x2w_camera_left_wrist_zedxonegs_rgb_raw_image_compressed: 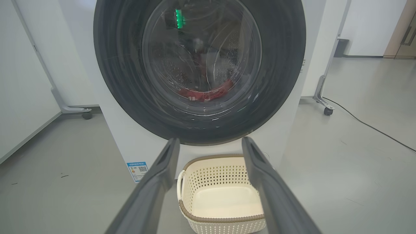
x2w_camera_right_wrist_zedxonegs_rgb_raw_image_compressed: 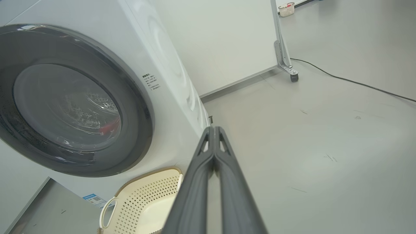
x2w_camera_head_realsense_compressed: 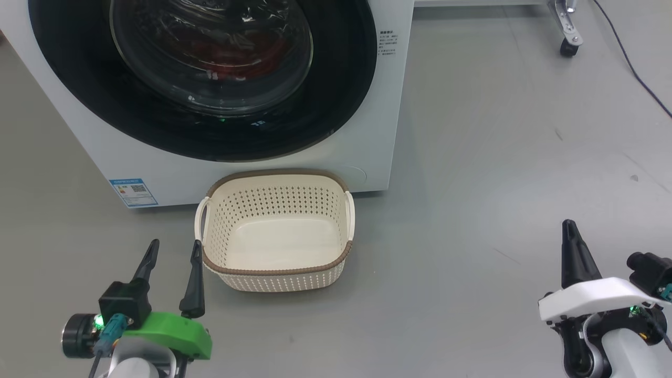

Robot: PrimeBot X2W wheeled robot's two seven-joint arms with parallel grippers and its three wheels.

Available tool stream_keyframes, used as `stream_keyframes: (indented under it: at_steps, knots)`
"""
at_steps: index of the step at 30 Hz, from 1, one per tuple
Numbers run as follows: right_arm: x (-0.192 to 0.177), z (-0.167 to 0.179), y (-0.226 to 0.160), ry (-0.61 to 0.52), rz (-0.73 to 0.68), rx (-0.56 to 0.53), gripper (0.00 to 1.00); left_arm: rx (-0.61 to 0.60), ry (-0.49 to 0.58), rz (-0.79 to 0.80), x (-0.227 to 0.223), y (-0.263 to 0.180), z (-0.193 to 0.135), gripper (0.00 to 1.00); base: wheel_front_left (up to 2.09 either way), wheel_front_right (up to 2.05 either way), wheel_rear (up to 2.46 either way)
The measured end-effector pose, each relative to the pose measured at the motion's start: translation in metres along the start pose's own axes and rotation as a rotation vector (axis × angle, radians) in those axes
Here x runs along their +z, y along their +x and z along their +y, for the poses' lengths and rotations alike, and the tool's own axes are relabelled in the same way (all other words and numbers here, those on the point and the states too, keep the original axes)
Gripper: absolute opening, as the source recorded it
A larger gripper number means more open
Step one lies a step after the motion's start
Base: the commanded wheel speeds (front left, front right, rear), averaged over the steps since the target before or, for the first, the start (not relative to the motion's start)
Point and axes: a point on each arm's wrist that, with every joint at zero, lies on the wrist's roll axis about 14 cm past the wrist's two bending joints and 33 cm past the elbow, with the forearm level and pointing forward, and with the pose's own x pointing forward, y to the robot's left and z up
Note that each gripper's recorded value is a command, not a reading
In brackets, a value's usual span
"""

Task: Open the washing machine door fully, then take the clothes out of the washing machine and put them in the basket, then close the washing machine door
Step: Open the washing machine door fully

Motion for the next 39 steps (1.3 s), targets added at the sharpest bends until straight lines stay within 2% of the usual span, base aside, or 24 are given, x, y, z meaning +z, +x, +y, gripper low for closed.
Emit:
stream_keyframes:
  at_steps: [13, 27, 34, 39]
  knots:
    - [0.015, -0.002, 0.063, 0.393, -0.008, -0.031, 0.00, -0.016, -0.009, -0.021, 0.004, 0.032, -0.006, 1.00, 0.00, 0.00, 0.00]
    - [0.037, 0.025, 0.157, 0.827, 0.047, 0.119, 0.00, -0.006, -0.013, -0.013, -0.010, 0.070, -0.002, 1.00, 0.00, 0.00, 0.00]
    - [0.047, 0.038, 0.205, 0.927, 0.107, 0.198, 0.00, -0.008, -0.013, 0.005, -0.023, 0.088, 0.000, 1.00, 0.00, 0.00, 0.00]
    - [0.045, 0.052, 0.240, 0.931, 0.191, 0.260, 0.00, 0.004, -0.010, 0.026, -0.035, 0.098, 0.005, 1.00, 0.00, 0.00, 0.00]
